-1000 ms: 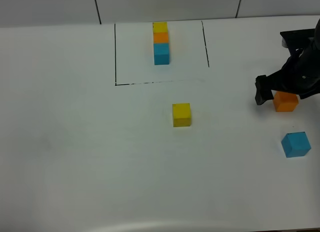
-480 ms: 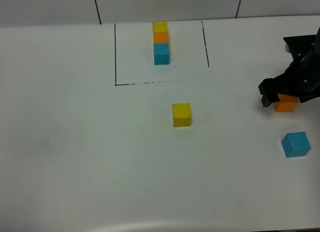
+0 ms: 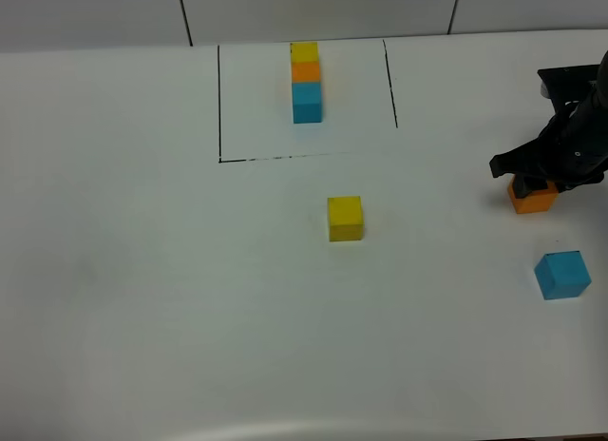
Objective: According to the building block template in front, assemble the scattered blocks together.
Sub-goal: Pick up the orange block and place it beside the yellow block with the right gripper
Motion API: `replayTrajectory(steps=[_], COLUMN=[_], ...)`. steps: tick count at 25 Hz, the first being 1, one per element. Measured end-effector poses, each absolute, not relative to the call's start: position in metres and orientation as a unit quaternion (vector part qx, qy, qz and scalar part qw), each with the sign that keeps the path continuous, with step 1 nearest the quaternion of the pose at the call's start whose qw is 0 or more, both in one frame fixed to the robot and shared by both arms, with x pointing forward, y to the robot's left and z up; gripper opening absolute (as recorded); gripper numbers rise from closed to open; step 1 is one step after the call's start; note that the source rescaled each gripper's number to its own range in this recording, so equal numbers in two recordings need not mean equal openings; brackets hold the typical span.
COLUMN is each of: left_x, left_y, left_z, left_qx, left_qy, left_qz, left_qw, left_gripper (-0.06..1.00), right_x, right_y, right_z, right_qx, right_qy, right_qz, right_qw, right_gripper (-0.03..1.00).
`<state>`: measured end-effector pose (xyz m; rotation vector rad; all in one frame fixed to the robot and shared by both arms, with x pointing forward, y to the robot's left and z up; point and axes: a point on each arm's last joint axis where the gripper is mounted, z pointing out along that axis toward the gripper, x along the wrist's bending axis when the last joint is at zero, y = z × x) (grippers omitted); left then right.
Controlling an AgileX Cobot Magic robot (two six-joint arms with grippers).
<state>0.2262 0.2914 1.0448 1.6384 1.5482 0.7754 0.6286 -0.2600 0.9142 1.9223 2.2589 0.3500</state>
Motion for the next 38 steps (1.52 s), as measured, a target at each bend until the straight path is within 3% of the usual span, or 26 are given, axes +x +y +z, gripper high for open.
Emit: replayTrajectory(steps=[9, 15, 23, 31, 38], left_x=[0.226, 0.226, 0.226, 0.226, 0.226], left_y=[0.291, 0.291, 0.291, 0.291, 0.291], left_z=[1.045, 1.045, 1.045, 1.045, 1.045], left_qx=[0.639, 0.639, 0.639, 0.639, 0.639], left_qy=[0.603, 0.603, 0.603, 0.603, 0.603], left_qz=[0.302, 0.302, 0.302, 0.302, 0.302], left_qw=[0.370, 0.370, 0.370, 0.370, 0.370], left_gripper=[0.67, 0.67, 0.67, 0.67, 0.67], right_x=[0.628, 0.607, 0.588, 0.609, 0.616], right_y=[-0.257, -0.203, -0.127, -0.084, -0.076], right_z=[0.917, 0.940, 0.953, 0.941, 0.919], right_qx=[0.608, 0.353, 0.035, -0.030, -0.019], right_qy=[0.782, 0.928, 0.996, 0.997, 0.998], right_qz=[0.112, 0.058, 0.031, 0.053, 0.047], right_qw=[0.083, 0.107, 0.076, 0.049, 0.030], right_gripper=[0.02, 0.02, 0.02, 0.02, 0.02])
